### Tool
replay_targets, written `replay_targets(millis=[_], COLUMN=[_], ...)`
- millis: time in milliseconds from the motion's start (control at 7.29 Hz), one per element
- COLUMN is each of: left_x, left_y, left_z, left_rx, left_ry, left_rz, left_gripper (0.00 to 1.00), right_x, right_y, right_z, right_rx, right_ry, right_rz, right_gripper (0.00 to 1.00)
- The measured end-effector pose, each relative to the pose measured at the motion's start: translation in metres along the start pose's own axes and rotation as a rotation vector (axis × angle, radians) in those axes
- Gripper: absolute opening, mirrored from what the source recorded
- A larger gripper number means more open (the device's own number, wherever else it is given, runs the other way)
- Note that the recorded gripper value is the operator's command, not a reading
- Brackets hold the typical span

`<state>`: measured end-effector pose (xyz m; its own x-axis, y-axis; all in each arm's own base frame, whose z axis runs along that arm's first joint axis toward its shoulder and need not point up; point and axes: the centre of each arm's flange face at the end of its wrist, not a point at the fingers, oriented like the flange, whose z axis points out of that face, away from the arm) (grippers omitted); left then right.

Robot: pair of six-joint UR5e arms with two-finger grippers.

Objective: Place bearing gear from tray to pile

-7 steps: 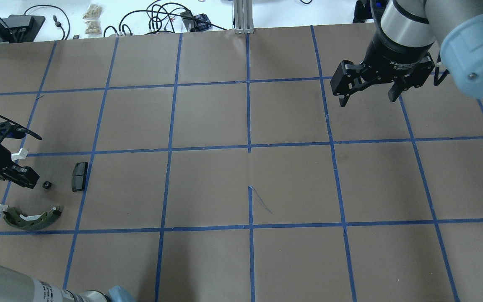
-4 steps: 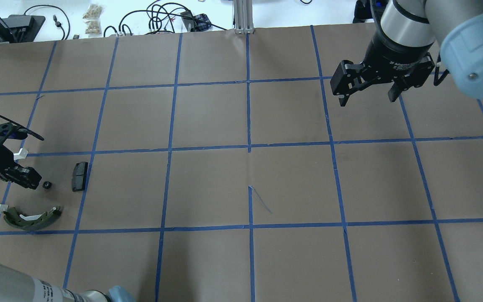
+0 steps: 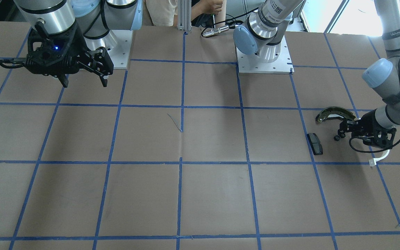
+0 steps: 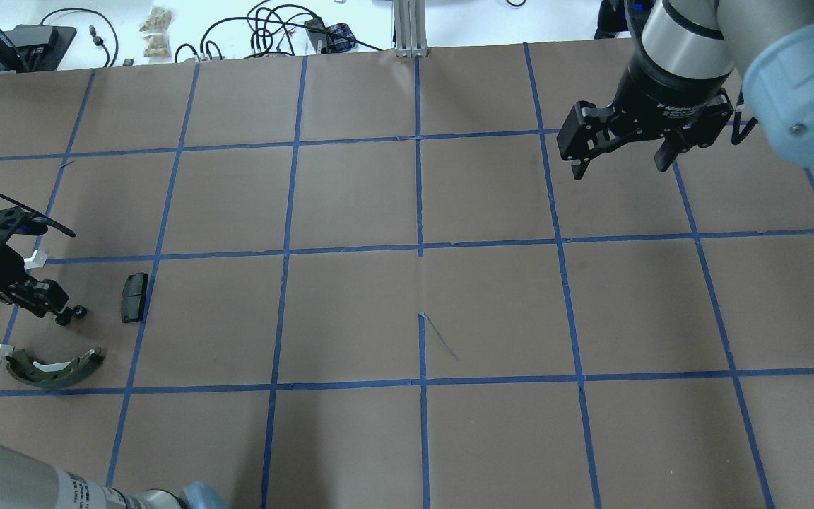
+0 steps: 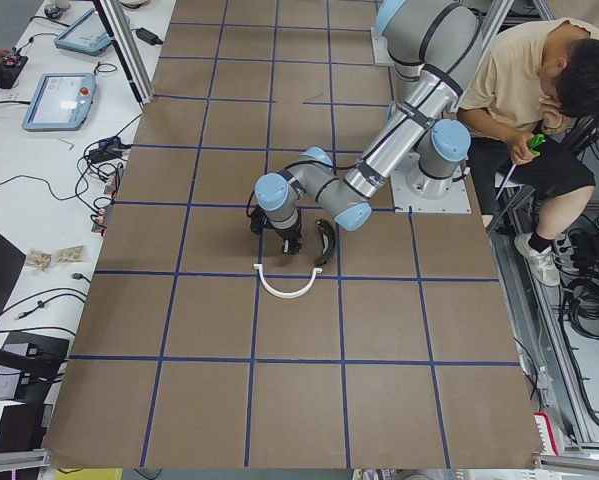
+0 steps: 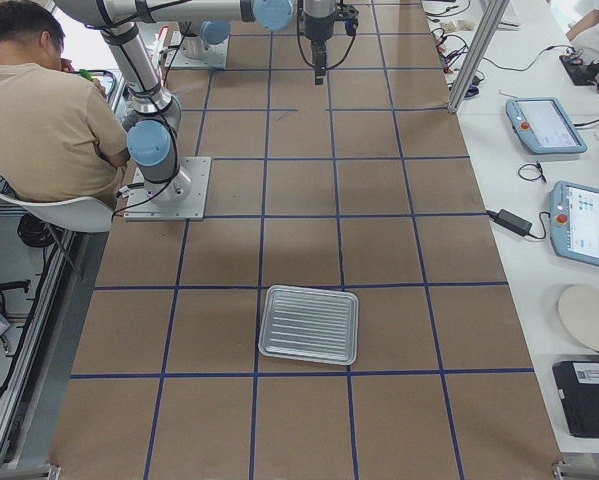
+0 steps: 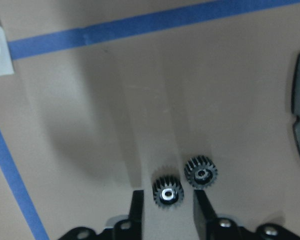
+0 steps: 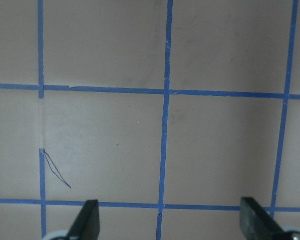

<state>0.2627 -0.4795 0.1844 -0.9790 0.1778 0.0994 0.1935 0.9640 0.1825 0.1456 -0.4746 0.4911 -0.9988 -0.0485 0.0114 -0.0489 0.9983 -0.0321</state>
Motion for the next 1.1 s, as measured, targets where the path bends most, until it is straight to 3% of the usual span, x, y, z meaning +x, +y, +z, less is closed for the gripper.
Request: replay_targets(millis=[411,686,1097], left_x=[0.005,0.051,0.155], left_y=[-0.003,-0.030,-0.048], left_z=[-0.018,-0.068,-0.148], left_rx=[0.009,0.011,0.072], left_ry=[-0.021,-0.039,-0.022], left_rz=[0.003,-0.042,-0.090], left_gripper=[0.81,0.99,1.00], right_x=[0.000,0.000,0.000], right_y=[0.000,0.000,0.000], right_z=[0.000,0.000,0.000], right_rx=[0.000,-0.001,-0.001], right_ry=[0.000,0.000,0.000], right_rz=[0.001,0.000,0.001], right_gripper=[1.00,1.00,1.00])
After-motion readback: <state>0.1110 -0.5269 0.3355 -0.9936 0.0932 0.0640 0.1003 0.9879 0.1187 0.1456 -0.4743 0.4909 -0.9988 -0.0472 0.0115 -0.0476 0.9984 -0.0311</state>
